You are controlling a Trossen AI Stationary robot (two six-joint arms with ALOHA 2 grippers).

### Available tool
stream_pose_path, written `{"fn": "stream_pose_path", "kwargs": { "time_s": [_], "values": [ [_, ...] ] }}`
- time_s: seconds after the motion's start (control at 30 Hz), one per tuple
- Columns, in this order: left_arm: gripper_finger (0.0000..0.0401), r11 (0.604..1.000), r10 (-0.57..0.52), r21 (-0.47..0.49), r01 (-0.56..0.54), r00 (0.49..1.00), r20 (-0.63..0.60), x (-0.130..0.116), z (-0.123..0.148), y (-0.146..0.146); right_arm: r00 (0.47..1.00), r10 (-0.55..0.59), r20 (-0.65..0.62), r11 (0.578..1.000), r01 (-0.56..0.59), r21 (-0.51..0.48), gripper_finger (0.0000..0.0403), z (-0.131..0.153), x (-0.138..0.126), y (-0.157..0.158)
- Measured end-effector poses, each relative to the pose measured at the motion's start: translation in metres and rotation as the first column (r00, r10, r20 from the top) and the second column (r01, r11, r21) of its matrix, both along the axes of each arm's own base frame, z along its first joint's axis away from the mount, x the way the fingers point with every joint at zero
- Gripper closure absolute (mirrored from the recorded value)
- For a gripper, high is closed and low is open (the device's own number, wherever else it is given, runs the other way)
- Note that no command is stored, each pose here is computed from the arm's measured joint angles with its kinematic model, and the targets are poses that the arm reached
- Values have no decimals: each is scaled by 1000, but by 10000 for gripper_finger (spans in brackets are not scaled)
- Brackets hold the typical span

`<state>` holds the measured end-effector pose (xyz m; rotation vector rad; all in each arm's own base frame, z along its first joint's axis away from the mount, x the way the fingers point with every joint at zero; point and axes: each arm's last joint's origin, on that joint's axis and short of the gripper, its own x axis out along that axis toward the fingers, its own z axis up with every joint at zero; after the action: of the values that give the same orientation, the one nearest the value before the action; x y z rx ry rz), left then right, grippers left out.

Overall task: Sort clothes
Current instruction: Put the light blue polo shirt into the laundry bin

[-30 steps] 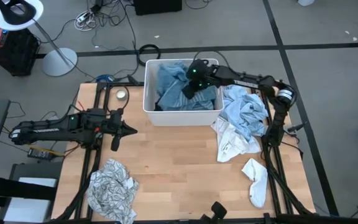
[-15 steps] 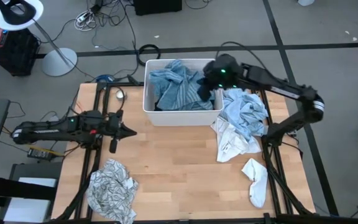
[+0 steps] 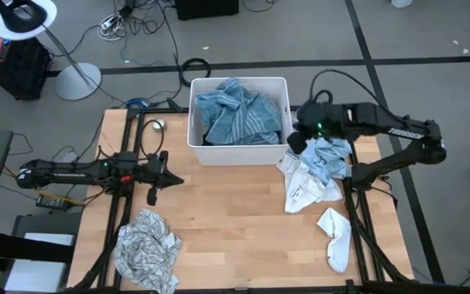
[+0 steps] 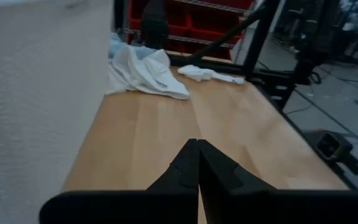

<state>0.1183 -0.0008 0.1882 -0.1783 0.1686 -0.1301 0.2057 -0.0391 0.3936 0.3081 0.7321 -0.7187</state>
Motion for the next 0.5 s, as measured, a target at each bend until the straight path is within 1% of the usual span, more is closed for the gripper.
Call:
{"fn": "stream_pose_path", "kwargs": {
  "time_s": [0.1,0.23,0.33,0.5],
  "values": [
    [395,1000,-16,-5,16,1000,4,0,0,-1,995,-90,-53,996,89,-13,395,-17,-13,8],
    [395,1000,-15,-4,15,1000,24,0,2,0,981,-162,-104,986,166,30,379,-44,-25,12],
    [395,1000,-16,2,16,999,30,0,3,0,968,-212,-133,974,221,54,352,-66,-32,13],
    [395,1000,-17,8,17,999,45,0,4,0,933,-309,-182,943,326,72,289,-103,-47,13]
  ]
}}
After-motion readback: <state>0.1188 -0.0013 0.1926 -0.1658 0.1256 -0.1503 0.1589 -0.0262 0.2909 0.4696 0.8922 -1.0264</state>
